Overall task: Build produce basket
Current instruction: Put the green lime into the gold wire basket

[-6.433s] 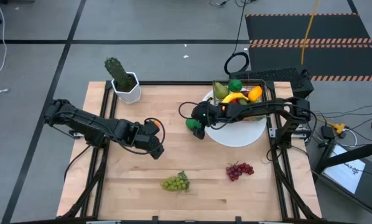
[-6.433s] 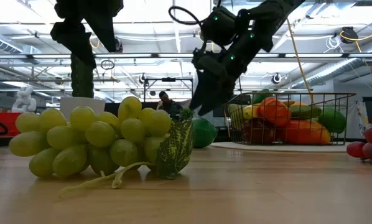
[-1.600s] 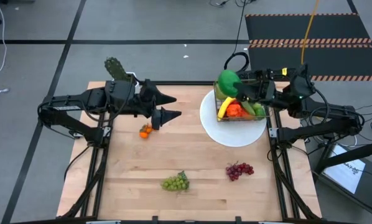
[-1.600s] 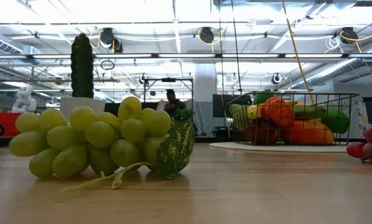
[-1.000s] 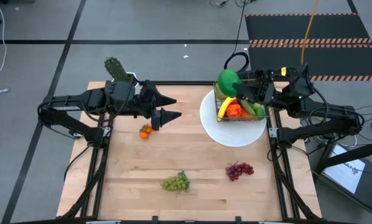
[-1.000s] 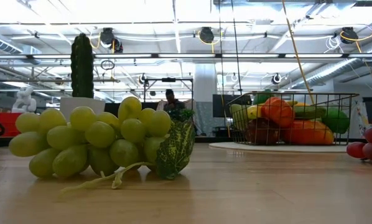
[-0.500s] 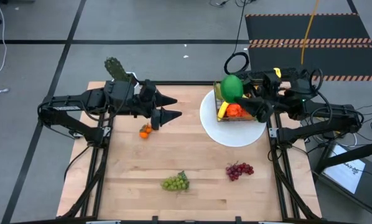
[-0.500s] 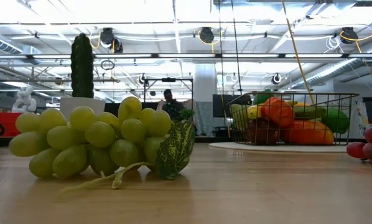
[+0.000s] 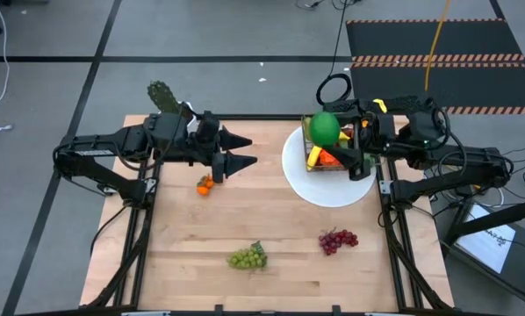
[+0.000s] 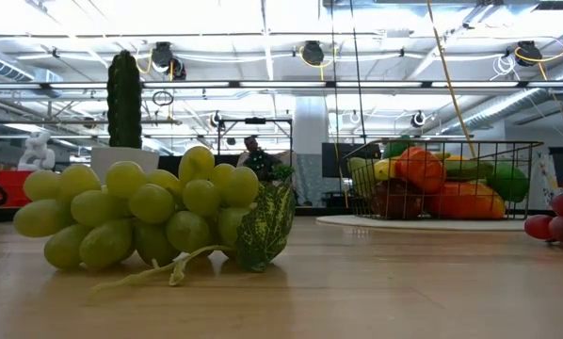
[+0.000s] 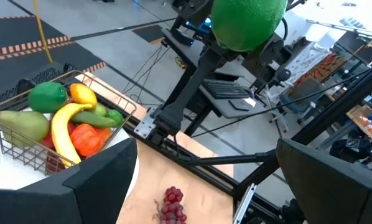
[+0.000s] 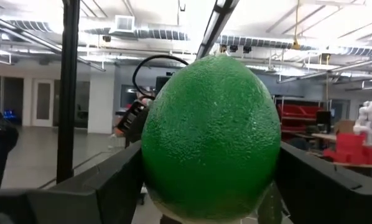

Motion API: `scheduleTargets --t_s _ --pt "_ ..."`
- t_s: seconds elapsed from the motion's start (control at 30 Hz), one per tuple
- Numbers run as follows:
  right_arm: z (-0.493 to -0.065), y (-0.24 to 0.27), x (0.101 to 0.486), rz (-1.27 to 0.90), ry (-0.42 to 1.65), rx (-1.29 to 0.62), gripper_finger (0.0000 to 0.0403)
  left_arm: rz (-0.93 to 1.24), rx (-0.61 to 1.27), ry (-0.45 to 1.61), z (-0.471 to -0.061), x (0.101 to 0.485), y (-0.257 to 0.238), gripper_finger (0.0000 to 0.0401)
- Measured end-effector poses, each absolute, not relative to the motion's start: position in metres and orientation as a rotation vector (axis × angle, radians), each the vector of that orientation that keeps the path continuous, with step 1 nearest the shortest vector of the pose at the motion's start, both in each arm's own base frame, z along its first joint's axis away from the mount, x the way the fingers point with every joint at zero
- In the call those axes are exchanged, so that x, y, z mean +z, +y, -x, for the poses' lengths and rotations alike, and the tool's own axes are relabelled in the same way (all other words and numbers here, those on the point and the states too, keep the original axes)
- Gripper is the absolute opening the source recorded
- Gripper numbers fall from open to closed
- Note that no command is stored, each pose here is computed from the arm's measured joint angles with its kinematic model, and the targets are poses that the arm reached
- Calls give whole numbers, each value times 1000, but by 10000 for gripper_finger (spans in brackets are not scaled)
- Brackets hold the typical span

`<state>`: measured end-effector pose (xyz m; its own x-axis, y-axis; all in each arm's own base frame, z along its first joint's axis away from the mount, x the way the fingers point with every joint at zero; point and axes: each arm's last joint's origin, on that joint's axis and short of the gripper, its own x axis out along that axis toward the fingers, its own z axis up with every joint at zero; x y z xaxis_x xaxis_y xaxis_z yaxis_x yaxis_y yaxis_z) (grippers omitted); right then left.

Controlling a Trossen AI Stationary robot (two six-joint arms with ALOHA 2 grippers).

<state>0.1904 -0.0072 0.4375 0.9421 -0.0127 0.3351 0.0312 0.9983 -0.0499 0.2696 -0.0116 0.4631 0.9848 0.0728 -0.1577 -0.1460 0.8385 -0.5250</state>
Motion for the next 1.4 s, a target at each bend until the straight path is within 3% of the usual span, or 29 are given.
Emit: scheduleTargets --t_s 0.57,0.93,1.4 --pt "-192 -10 431 -359 -290 -70 311 568 143 147 -269 461 -6 383" --pt "-195 -8 391 -587 106 -147 311 624 170 304 -265 446 -14 383" --pt "-172 -40 347 -757 508 -537 311 579 229 438 -259 433 -22 383"
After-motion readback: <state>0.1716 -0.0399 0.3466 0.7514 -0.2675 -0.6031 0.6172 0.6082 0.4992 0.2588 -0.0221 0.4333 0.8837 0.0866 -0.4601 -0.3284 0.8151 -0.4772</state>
